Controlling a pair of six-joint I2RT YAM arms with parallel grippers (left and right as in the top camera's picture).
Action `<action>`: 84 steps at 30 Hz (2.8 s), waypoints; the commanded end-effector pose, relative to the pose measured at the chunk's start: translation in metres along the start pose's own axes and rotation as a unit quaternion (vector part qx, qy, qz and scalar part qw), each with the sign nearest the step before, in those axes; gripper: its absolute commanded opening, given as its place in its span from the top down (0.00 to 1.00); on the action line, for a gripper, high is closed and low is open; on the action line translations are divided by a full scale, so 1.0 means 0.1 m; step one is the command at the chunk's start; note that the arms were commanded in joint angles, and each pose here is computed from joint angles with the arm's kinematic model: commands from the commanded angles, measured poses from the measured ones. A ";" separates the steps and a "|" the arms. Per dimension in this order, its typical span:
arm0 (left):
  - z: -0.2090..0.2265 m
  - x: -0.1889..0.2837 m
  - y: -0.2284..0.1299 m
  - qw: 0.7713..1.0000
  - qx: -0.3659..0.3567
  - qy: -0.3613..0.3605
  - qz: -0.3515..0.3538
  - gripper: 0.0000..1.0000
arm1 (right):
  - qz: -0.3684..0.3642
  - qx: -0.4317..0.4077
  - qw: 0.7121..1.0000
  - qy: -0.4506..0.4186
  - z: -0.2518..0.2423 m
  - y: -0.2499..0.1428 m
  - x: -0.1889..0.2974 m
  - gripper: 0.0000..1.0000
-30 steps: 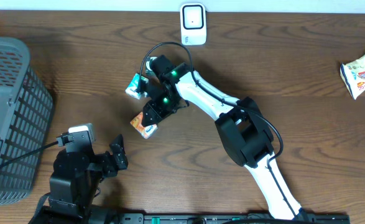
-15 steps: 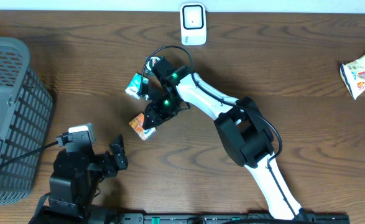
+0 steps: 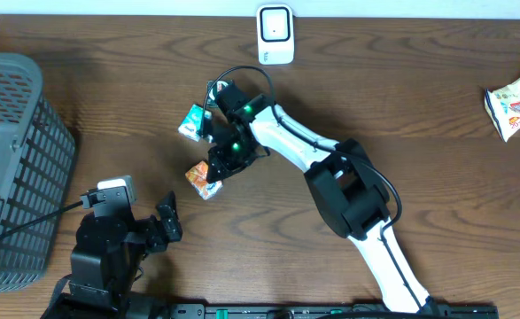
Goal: Scan the item barcode
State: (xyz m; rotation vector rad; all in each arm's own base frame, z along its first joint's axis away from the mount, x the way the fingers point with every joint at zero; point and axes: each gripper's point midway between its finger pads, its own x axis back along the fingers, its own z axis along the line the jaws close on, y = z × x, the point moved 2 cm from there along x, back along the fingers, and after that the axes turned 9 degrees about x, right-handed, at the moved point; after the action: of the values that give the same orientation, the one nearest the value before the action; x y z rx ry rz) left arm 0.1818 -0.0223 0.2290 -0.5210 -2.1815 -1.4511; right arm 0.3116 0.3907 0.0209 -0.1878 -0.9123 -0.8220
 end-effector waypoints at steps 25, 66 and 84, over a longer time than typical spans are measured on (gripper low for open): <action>0.02 0.00 0.01 1.000 0.003 0.005 -0.004 0.02 | -0.229 0.058 0.943 0.235 0.09 0.05 2.12 0.99; 0.02 0.00 0.01 1.000 0.003 0.005 -0.004 0.02 | -0.379 0.012 0.898 0.224 -0.64 -0.69 3.23 0.99; 0.02 0.00 0.01 1.000 0.003 0.005 -0.004 0.02 | -0.370 0.132 0.906 0.158 -0.67 -0.73 3.11 0.99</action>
State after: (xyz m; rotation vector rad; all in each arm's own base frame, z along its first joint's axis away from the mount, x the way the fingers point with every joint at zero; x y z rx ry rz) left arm 0.1818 -0.0223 0.2290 -0.5210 -2.1815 -1.4511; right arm 0.4103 0.1331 0.1998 0.4681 -0.6968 -1.4074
